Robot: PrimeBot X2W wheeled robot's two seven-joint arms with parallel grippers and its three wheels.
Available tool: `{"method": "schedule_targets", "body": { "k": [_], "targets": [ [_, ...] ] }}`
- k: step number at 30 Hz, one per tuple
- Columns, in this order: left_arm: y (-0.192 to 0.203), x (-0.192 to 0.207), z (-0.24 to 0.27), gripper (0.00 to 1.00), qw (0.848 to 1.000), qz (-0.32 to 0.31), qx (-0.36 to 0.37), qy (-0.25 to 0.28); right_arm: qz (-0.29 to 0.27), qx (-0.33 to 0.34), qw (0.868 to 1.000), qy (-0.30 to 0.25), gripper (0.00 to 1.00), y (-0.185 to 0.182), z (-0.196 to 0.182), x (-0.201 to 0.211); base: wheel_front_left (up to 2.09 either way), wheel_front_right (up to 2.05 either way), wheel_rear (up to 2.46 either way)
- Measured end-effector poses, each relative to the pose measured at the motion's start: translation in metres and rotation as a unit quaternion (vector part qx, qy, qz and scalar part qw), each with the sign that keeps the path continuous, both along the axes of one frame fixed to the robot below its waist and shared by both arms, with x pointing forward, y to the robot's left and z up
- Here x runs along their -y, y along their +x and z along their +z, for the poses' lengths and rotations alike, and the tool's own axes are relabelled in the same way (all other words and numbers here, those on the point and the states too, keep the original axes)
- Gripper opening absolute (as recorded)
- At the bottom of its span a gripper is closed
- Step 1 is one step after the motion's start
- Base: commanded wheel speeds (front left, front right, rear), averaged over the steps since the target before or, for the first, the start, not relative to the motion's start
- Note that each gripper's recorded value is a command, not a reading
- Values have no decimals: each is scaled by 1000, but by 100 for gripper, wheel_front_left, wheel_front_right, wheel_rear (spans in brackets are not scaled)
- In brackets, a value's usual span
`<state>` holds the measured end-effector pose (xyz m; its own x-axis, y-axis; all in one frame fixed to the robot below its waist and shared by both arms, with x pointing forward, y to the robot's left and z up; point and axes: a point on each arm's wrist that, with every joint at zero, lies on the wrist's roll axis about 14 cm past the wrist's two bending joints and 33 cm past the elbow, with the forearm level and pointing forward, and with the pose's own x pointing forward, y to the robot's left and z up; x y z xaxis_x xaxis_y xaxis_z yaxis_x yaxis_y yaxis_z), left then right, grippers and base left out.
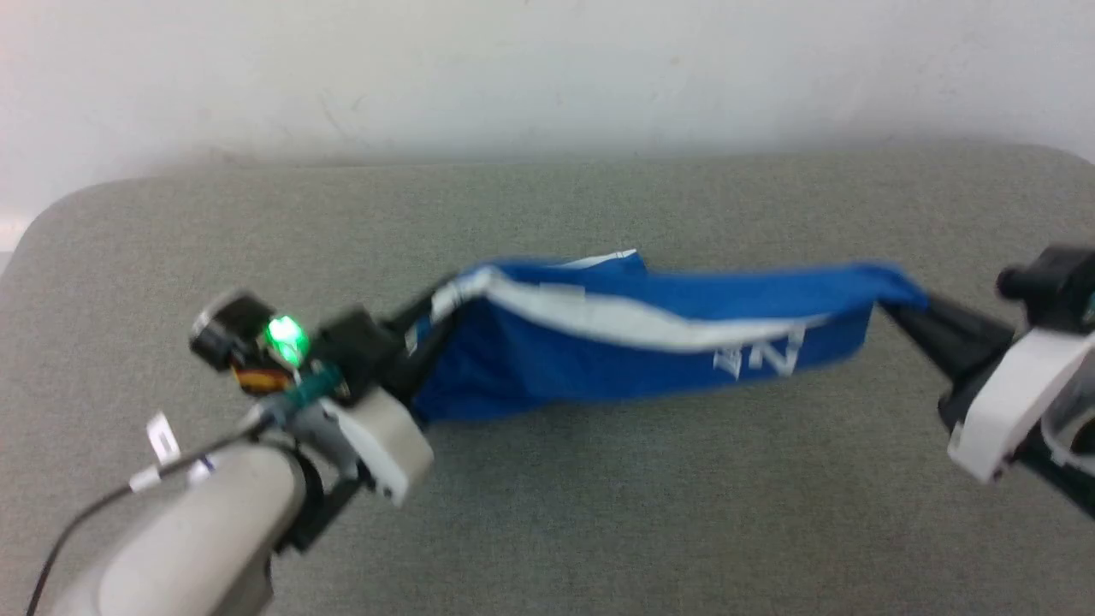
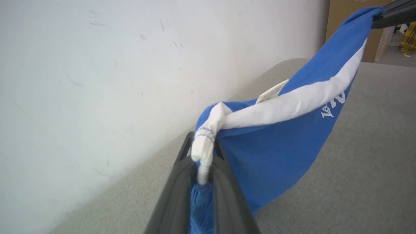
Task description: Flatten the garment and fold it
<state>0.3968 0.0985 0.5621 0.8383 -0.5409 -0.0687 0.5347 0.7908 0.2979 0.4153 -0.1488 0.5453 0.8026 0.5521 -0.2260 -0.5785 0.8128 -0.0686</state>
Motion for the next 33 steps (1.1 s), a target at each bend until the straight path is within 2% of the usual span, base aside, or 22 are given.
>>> {"method": "schedule_targets", "body": {
  "k": [1, 8, 16, 20, 25, 29, 33],
  "targets": [
    [8, 1, 18, 0, 1000, 0, 22, -16, -6, 21, 1000, 16, 0, 6, 16, 0, 0, 0, 0],
    [66, 15, 117, 0, 988, -20, 149, -38, -44, 143, 987, 58, 0, 65, 101, 5, 0, 0, 0],
    [141, 38, 203, 0, 964, -26, 259, -47, -96, 264, 957, 72, 0, 147, 192, 21, 0, 0, 0],
    [181, 44, 225, 0, 954, -19, 294, -52, -111, 303, 944, 64, 0, 184, 220, 25, 0, 0, 0],
    [228, 39, 237, 0, 941, 1, 327, -82, -125, 327, 936, 43, 0, 226, 228, 28, 0, 0, 0],
    [262, 33, 216, 0, 943, 14, 317, -96, -121, 324, 938, 31, 0, 254, 212, 23, 0, 0, 0],
    [289, 24, 175, 0, 953, 28, 288, -95, -111, 300, 948, 14, 0, 274, 170, 16, 0, 0, 0]
  ]
}}
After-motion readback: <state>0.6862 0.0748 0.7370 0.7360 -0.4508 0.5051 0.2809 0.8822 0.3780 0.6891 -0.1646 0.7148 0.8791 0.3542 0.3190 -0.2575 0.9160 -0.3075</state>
